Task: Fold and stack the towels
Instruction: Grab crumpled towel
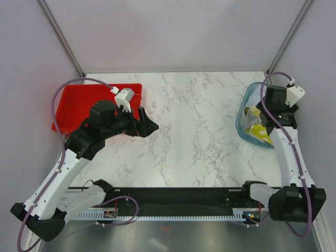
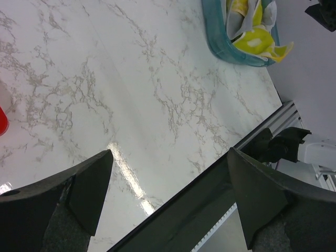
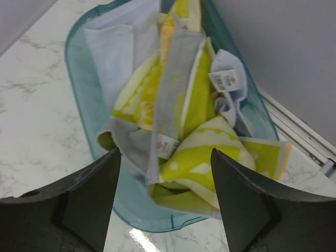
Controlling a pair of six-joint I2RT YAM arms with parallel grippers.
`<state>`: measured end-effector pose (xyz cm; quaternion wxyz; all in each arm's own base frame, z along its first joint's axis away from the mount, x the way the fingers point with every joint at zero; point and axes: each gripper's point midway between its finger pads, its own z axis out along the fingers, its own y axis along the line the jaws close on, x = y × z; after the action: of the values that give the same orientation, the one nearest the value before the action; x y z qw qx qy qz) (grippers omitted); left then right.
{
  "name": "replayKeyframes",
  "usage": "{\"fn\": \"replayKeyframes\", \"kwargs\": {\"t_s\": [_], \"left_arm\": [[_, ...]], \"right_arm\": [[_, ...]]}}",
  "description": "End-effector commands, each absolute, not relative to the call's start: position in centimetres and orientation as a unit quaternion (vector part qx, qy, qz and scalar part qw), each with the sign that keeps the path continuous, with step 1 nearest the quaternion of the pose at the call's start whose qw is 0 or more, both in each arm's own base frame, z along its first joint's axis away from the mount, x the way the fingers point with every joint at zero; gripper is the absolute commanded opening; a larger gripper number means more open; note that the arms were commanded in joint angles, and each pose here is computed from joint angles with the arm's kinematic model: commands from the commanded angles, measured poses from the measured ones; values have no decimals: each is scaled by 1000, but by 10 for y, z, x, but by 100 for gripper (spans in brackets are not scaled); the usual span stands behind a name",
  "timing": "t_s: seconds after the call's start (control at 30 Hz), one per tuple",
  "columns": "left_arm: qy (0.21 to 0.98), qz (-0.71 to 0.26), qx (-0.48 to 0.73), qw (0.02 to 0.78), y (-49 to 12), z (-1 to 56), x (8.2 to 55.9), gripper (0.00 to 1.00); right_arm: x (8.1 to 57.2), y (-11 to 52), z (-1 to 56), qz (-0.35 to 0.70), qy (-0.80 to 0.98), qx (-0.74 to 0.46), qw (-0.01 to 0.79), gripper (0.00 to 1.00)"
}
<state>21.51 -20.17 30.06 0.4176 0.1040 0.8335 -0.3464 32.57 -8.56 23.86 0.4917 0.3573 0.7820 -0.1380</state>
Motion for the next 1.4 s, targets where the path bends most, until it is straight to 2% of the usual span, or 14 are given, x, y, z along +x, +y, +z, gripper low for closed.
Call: {"fn": "replayKeyframes", "kwargs": {"t_s": [0.0,0.1,0.43,0.67,0.77,0.87,0.93,1.07,1.1,1.17,1.2,1.37], "left_arm": [[824,-363,118,419,-203,306,206,98],[824,-360,119,420,-201,302,203,98],[836,-358,114,401,-202,281,203,98],[840,-354,113,396,-203,275,205,98],[841,-354,112,394,-204,273,206,98],[843,-350,108,393,-204,271,209,98],[843,-349,108,395,-203,272,210,97],[831,-354,107,415,-202,290,210,97],[829,-357,106,418,-203,294,210,97],[820,-361,105,431,-203,309,213,97],[819,-361,103,433,-204,313,215,97],[801,-361,103,466,-203,346,223,97]], "right_arm": [[312,-113,222,-131,781,399,461,77],[321,-116,199,-90,801,397,439,74],[352,-123,131,-75,825,421,369,67],[380,-124,119,-58,831,400,382,66],[386,-125,118,-59,835,393,382,62],[385,-128,112,-67,839,392,372,44],[387,-131,120,-74,840,386,374,1],[409,-129,196,-53,832,359,418,0],[421,-128,247,-41,815,350,461,0],[415,-116,290,-22,812,334,479,0],[416,-111,329,-6,794,323,514,0],[390,-41,430,152,758,227,592,0]]}}
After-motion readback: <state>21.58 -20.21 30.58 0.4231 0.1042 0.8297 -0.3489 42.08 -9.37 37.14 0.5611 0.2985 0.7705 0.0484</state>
